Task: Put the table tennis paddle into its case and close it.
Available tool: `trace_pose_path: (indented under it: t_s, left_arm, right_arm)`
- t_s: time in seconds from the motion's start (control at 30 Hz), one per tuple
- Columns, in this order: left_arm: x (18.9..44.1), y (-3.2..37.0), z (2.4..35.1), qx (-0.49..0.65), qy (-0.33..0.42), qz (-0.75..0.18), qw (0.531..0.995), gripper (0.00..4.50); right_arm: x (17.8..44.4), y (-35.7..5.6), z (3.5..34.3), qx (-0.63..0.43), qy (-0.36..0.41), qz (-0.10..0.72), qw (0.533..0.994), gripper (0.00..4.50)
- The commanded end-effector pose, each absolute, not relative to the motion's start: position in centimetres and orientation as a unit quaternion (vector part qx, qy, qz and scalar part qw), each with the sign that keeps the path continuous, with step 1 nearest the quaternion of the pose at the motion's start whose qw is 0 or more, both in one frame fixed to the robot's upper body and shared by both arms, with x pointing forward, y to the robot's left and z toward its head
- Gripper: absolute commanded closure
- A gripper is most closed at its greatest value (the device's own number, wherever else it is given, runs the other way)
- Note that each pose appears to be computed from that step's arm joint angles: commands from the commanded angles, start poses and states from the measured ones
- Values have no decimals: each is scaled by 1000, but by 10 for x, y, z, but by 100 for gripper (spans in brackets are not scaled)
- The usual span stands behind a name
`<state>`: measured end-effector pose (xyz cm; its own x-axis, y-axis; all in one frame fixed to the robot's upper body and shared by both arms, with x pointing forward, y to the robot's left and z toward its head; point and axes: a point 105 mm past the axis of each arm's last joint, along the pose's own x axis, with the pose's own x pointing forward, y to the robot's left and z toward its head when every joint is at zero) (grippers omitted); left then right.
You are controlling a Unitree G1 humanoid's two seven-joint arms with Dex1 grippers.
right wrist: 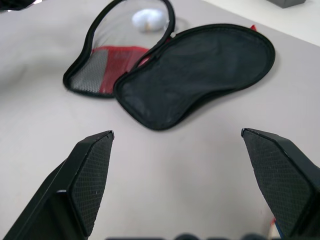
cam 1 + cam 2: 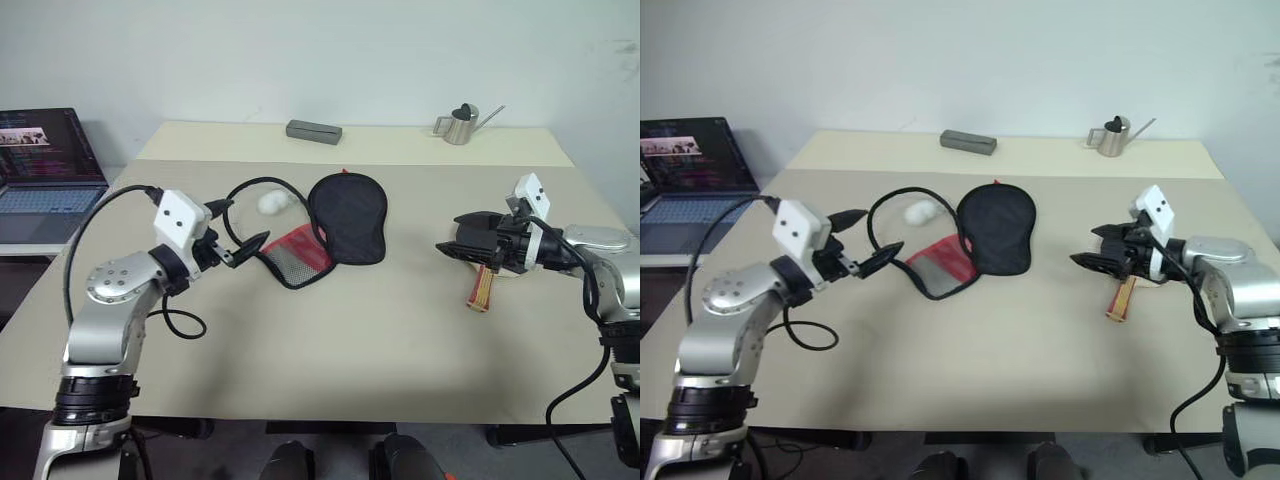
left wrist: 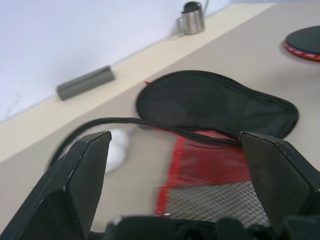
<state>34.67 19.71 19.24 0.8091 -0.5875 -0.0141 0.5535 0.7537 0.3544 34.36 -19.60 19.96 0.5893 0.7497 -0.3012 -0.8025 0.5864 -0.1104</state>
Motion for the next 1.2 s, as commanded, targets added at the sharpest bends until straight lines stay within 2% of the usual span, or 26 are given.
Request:
trace_pose_path:
  t_s: [0.03,0.3,0.53,0.7,1.0,1.2]
  left_arm:
    - [352,193,202,183,-71,-306,932,0]
    - [360,186,198,179,-75,-329,924,0]
    - [341,182,192,144,-45,-406,901,0]
    - [339,191,190,145,-24,-423,894,0]
    - [359,207,201,152,-30,-412,898,0]
    - [356,213,204,147,-30,-423,894,0]
  right_arm:
    - [336,-202,214,-133,99,435,885,2]
    - [331,-188,227,-126,69,441,886,2]
    - [324,-158,225,-68,69,471,877,2]
    - [320,-141,222,-47,77,485,870,2]
    - [335,-121,210,-21,74,442,894,2]
    - [342,-100,202,-21,76,442,894,2]
